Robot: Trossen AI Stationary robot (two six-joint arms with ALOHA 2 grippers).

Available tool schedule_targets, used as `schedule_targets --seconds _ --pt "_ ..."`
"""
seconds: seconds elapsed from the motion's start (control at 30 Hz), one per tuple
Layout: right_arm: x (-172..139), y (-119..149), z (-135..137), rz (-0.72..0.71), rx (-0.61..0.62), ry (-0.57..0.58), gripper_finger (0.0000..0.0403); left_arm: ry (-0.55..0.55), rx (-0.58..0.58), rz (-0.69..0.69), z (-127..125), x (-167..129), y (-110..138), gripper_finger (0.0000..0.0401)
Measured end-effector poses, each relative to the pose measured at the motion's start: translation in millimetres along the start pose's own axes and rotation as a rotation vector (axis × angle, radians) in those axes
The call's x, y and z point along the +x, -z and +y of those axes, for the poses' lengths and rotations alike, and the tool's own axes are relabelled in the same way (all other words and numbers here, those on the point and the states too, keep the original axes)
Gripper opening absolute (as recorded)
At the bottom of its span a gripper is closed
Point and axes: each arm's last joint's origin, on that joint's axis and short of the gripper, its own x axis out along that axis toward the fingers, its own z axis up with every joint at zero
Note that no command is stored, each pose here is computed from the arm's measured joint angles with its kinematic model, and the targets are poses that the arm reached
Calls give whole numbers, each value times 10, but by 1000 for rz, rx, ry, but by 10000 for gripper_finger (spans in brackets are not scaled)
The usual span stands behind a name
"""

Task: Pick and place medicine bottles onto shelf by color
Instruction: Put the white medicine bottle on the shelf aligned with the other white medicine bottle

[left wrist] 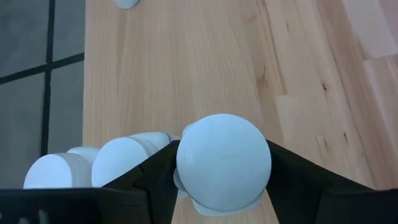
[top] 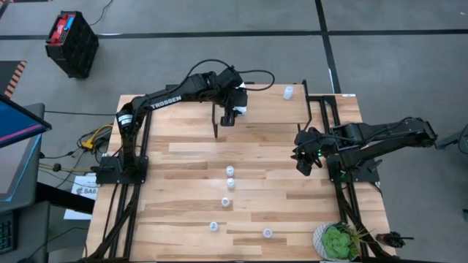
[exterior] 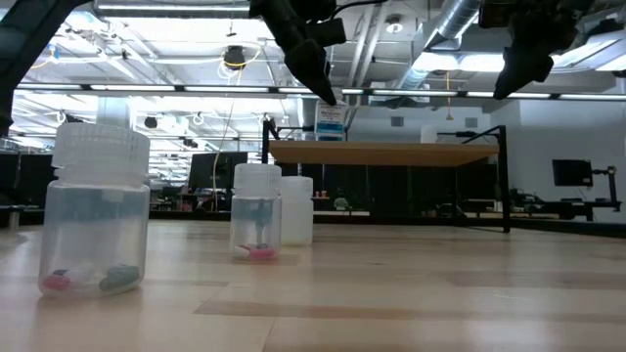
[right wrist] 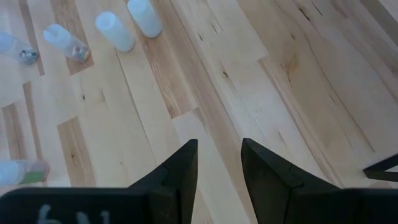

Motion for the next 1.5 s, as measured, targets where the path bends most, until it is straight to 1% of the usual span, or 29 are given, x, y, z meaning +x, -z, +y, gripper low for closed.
schedule_targets --seconds 0.33,0.63,0.8,0.9,1.07,1.37,1.5 --pt "0 0 1 2 0 -3 147 -1 -3 -2 0 0 -3 197" --pt "0 0 1 2 0 -3 147 -18 32 -26 15 0 -28 197" --pt "0 0 1 2 0 -3 147 -18 21 -27 15 -1 -28 197" --pt "0 0 1 2 0 -3 147 -18 -7 -27 15 -1 -28 197" --pt "0 0 2 2 -1 -3 147 0 -3 -26 2 -1 -24 197" --pt "0 0 1 2 0 -2 147 34 -1 -47 -10 -1 -31 216" --pt "-1 0 1 2 0 -2 147 9 -3 -32 -3 -1 -28 231"
